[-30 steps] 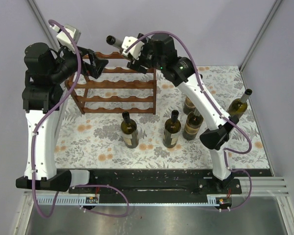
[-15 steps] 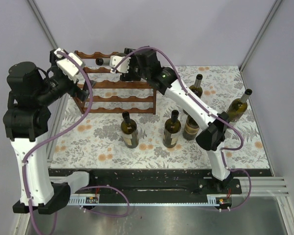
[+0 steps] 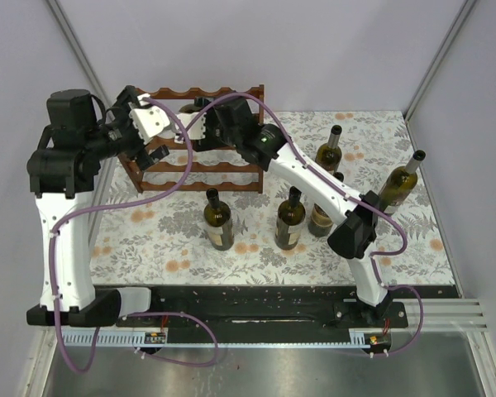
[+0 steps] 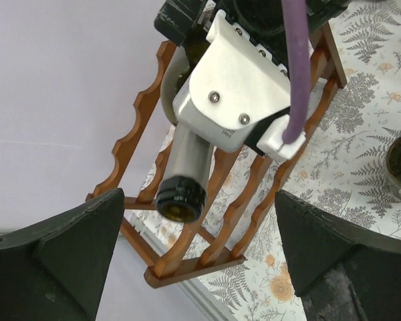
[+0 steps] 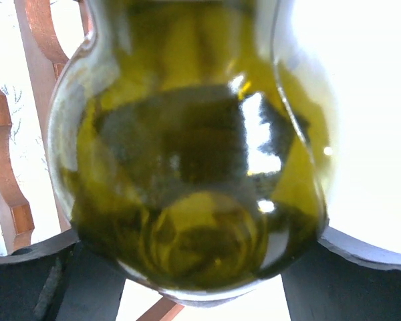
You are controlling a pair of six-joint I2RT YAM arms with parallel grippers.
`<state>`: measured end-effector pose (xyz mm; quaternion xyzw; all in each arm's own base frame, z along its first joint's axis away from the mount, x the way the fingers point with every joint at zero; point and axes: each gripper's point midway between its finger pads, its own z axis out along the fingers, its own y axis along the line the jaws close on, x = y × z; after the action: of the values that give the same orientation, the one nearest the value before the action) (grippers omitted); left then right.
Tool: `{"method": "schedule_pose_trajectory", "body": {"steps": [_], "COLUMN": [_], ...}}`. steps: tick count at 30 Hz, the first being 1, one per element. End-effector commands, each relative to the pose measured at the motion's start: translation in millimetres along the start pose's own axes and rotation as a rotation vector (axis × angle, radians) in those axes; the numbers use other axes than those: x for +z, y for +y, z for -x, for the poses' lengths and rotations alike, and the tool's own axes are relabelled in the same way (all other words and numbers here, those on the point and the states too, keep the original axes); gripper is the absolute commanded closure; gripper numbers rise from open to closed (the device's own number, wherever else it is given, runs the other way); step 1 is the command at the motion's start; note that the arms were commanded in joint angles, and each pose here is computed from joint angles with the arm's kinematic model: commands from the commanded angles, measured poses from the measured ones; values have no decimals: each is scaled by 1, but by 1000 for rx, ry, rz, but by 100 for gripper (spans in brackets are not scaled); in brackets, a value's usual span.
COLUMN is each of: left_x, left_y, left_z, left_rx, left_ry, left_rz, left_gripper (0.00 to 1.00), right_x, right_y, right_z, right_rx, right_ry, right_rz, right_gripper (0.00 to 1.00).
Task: Put the wine bottle on the wine rack
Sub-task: Adjust the wine bottle.
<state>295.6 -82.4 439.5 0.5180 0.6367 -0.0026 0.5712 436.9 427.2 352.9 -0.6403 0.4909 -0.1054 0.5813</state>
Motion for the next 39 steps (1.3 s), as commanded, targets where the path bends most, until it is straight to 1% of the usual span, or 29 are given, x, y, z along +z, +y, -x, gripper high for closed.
{"method": "schedule_pose_trajectory", "body": {"steps": [1, 2, 4, 10, 11, 17, 23, 29, 34, 39], "left_x": [-1, 1, 4, 15, 17, 28, 33, 36, 39, 43], "left_y": [0, 2, 5, 5, 6, 9, 4, -3, -4, -3], "left_z": [21, 19, 16, 15, 14, 5, -7, -17, -21, -27], "left_rx": [108, 112, 123, 123, 120, 104, 108, 109, 113, 114], "left_ry": [-87, -83, -68, -90, -89, -72, -42, -24, -13, 0], "left_rz": [-42, -43, -46, -83, -86, -104, -118, -139, -146, -156], "left_gripper": [1, 1, 5, 23, 24, 25, 22, 22, 26, 34], "right_x": [-26, -26, -28, -29, -28, -28, -29, -30, -32, -35], "right_y": [-58, -59, -60, -57, -56, -54, -55, -55, -55, -56], "right_z": [25, 25, 27, 28, 27, 30, 30, 29, 27, 27], "right_rx": [-98, -96, -100, -118, -121, -145, -149, -155, -158, -151], "right_ry": [-33, -33, -34, -34, -33, -32, -27, -20, -16, -18], "right_rz": [-183, -186, -192, -197, -196, -206, -212, -214, -215, -218], "right_gripper": [100, 100, 100, 100, 100, 100, 100, 100, 100, 100]}}
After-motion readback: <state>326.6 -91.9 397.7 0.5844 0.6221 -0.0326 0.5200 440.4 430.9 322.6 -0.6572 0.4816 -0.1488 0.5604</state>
